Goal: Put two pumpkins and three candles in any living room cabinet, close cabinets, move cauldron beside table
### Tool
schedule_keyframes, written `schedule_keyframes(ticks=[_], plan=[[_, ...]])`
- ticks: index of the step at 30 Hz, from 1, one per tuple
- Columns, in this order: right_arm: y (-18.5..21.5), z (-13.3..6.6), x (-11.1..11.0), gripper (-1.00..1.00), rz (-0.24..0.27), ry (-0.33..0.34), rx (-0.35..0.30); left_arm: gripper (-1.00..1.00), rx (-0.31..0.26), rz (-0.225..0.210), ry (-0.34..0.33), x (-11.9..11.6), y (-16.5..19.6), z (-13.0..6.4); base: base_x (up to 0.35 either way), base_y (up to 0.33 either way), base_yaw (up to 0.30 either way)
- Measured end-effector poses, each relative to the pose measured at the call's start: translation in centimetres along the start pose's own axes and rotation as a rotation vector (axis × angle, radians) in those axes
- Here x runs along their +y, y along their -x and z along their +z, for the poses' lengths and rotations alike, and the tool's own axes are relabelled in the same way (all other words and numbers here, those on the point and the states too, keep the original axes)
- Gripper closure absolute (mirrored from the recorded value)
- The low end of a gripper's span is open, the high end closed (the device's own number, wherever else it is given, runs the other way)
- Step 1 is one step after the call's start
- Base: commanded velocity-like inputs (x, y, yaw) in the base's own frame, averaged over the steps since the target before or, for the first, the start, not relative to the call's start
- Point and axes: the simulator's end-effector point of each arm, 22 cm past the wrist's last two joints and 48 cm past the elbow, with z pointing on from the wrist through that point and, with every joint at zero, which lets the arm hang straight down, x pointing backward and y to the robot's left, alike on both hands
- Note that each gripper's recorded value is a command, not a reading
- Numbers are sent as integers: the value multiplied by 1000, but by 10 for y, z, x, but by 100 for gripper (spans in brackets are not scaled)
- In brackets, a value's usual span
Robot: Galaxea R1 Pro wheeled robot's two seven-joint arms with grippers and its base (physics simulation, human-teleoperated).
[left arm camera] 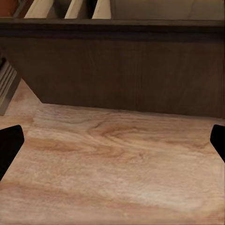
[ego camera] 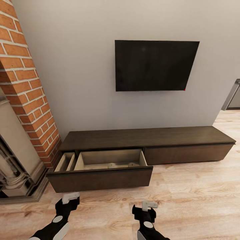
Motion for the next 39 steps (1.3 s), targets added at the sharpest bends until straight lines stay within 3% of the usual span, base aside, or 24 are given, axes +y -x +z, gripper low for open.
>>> schedule_keyframes(ticks=[2,7,14,20,27,39], plan=[[0,-1,3,-100,-6,7,-2,-100,-1,4,-17,-4,0,0,0,0,0],[5,-6,22,-100,-96,50,-40,-100,-4,11,-96,-22,-1,-2,0,0,0],[8,-7,27,-100,-145,64,-62,-100,-4,12,-112,-26,-1,-2,0,0,0],[9,-7,29,-100,-153,68,-65,-100,-1,21,-116,-28,-2,-3,21,0,0],[9,-8,29,-100,-163,70,-70,-100,0,72,-141,-36,-6,-5,139,0,0],[17,-6,32,-100,-156,73,-76,-100,11,118,-165,-41,-15,-8,-104,27,0]])
